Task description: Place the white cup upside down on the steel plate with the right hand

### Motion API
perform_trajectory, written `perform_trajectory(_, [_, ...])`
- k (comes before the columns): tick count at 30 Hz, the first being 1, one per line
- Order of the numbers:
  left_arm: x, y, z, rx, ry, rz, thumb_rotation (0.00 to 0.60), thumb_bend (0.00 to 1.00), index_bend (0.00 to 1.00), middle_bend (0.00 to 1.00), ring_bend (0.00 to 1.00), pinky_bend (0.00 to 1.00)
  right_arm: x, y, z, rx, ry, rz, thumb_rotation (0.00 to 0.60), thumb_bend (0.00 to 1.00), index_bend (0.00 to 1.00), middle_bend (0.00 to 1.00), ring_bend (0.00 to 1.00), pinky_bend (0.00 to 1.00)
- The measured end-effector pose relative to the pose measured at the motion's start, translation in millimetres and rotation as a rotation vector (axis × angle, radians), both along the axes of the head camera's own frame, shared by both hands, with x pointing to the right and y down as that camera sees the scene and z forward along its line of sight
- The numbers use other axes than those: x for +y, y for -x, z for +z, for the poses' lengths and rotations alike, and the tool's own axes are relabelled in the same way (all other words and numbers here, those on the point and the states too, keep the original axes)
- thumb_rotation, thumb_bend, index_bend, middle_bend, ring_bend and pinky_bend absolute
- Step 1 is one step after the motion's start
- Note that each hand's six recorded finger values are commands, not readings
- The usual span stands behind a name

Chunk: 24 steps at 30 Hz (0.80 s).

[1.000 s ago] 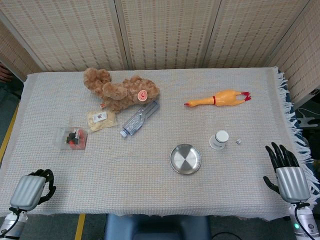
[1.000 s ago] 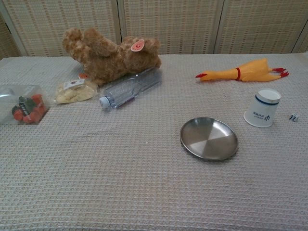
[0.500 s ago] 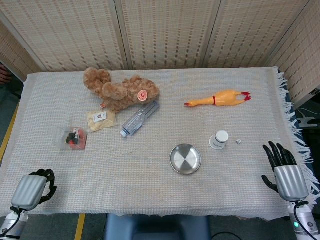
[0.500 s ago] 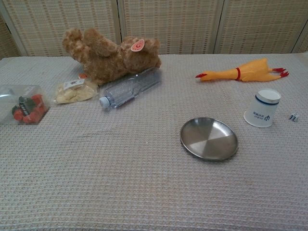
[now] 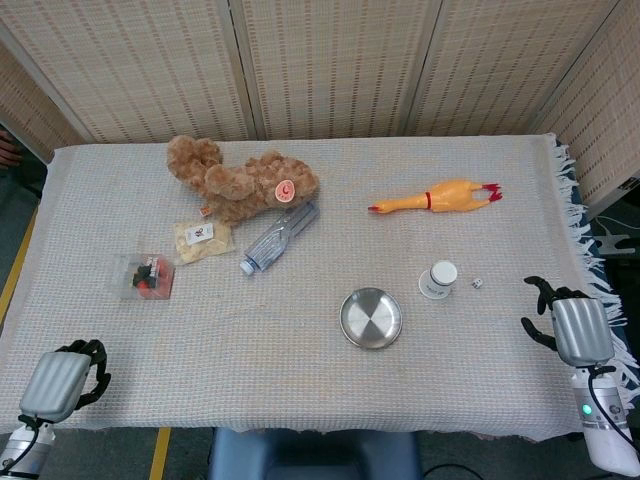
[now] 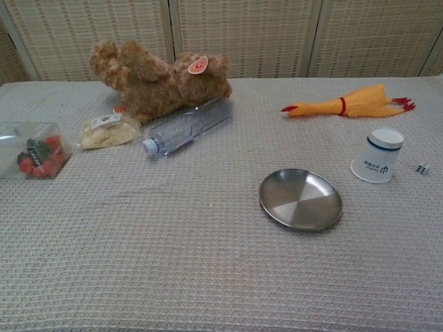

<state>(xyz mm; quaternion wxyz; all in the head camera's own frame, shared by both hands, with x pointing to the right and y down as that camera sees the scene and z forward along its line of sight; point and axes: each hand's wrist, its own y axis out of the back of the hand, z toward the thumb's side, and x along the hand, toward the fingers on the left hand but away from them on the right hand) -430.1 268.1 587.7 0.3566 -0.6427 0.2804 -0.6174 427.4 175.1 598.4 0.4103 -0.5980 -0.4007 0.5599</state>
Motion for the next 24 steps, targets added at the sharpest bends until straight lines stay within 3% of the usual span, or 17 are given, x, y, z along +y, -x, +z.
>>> perform_trajectory(4, [0.9, 0.0, 2.1, -0.011, 0.009, 0.000, 0.600, 0.37, 0.27, 0.39, 0.37, 0.55, -13.1, -0.2, 14.2, -0.003, 0.040, -0.031, 0.600, 0.11, 0.35, 0.70, 0.70, 0.77])
perform_trajectory(12, [1.7, -1.3, 3.8, -0.012, 0.018, 0.005, 0.600, 0.37, 0.27, 0.39, 0.37, 0.56, -40.4, 6.0, 48.7, -0.004, 0.205, -0.054, 0.600, 0.12, 0.39, 0.76, 0.76, 0.83])
perform_trajectory(17, [1.2, 0.2, 4.7, -0.012, 0.023, -0.001, 0.600, 0.37, 0.27, 0.39, 0.37, 0.55, -57.6, 9.5, 59.9, 0.016, 0.250, -0.057, 0.600, 0.19, 0.40, 0.77, 0.78, 0.84])
perform_trajectory(24, [1.6, -0.7, 5.2, -0.008, 0.027, 0.002, 0.600, 0.37, 0.27, 0.39, 0.37, 0.56, -63.7, 4.8, 70.8, 0.054, 0.288, -0.053, 0.600, 0.22, 0.41, 0.77, 0.78, 0.84])
